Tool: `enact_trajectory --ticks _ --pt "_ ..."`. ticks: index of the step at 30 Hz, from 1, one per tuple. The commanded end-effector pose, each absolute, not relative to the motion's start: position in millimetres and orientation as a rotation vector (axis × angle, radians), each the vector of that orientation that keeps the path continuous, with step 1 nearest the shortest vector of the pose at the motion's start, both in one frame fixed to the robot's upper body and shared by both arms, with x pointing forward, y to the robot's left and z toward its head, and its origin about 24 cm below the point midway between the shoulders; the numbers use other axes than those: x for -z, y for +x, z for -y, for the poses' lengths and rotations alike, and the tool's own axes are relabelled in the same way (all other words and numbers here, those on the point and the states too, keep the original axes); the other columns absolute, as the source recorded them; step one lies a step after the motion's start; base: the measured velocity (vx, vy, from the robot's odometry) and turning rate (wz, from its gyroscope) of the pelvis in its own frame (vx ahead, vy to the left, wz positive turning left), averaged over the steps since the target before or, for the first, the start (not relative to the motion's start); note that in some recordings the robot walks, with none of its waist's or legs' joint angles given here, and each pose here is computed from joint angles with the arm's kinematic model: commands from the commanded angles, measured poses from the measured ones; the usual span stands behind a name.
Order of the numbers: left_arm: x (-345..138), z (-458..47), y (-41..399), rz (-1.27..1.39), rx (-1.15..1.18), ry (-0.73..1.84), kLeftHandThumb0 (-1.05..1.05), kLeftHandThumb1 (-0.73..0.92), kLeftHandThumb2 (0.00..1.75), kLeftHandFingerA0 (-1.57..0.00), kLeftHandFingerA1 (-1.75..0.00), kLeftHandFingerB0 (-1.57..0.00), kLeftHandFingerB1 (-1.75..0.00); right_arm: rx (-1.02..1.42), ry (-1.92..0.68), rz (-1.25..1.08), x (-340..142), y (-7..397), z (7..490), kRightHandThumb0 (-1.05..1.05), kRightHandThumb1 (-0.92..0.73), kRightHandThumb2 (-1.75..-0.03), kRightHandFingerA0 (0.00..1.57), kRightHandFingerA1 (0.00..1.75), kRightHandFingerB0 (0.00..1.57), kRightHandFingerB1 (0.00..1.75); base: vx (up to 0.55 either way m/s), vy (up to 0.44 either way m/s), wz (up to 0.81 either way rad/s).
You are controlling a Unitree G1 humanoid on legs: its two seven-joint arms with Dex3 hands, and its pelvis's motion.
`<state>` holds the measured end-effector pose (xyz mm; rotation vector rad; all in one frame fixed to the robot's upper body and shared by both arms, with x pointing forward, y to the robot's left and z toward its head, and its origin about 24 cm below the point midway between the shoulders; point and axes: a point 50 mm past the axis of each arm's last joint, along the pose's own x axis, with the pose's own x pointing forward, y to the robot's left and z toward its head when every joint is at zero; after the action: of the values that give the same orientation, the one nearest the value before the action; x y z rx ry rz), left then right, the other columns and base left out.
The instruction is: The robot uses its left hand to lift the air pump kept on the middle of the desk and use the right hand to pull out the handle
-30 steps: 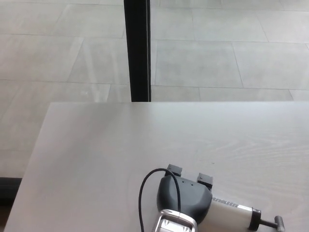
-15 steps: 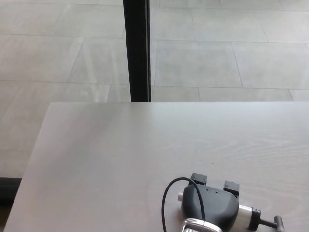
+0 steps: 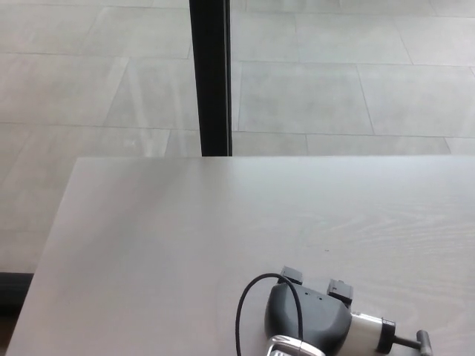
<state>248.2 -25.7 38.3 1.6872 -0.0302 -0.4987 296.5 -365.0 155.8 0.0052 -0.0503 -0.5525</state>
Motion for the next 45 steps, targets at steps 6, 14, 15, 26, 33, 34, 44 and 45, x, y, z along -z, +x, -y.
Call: enact_trajectory --ticks 6,14,15,26,33,34,44,45 --pt "-27.7 10.2 251.2 -0.030 0.453 1.734 -0.64 0.56 0.88 -0.14 -0.58 -0.03 -0.38 0.613 -0.019 0.010 -157.8 294.6 375.5 -0.49 -0.82 -0.64 0.69 0.80 0.41 0.38 0.00 0.000 0.00" --pt "-35.1 22.4 251.1 0.039 0.476 1.672 -0.64 0.53 0.91 -0.39 -0.71 -0.01 -0.36 0.604 -0.030 0.017 -159.9 297.0 375.7 -0.48 -0.83 -0.65 0.66 0.81 0.40 0.38 0.00 0.000 0.00" --pt "-35.6 24.9 250.4 0.050 0.490 1.660 -0.65 0.56 0.93 -0.43 -0.73 -0.02 -0.38 0.603 -0.029 0.017 -160.0 297.4 375.5 -0.49 -0.83 -0.64 0.67 0.81 0.39 0.38 0.00 0.000 0.00" --pt "-39.1 29.6 248.9 0.101 0.581 1.526 -0.54 0.70 0.61 -0.81 -0.99 -0.17 -0.35 0.611 -0.052 0.025 -162.8 299.3 374.1 -0.49 -0.82 -0.64 0.72 0.83 0.41 0.39 0.00 0.000 0.00" --pt "-31.8 27.9 247.8 0.069 0.601 1.563 -0.39 0.66 0.61 -0.74 -1.31 -0.20 -0.39 0.587 -0.035 0.032 -165.1 299.2 371.7 -0.47 -0.83 -0.64 0.67 0.93 0.42 0.40 0.00 0.000 0.00" --pt "-31.0 27.0 248.1 0.056 0.608 1.570 -0.40 0.66 0.61 -0.73 -1.29 -0.19 -0.38 0.588 -0.035 0.029 -164.9 299.0 372.0 -0.47 -0.81 -0.65 0.67 0.93 0.39 0.38 0.00 0.000 0.00" --pt "-29.8 14.0 254.3 -0.020 0.611 1.650 -0.41 0.44 0.92 -0.81 -1.07 -0.04 -0.48 0.584 -0.036 0.022 -165.9 300.4 371.6 -0.48 -0.81 -0.65 0.67 0.94 0.39 0.38 0.00 0.000 0.00" --pt "-31.6 12.8 257.0 -0.029 0.603 1.659 -0.56 0.49 0.80 -0.79 -1.04 -0.10 -0.46 0.584 -0.030 0.020 -165.5 300.9 371.8 -0.48 -0.81 -0.65 0.67 0.95 0.39 0.38 0.00 0.000 0.00"
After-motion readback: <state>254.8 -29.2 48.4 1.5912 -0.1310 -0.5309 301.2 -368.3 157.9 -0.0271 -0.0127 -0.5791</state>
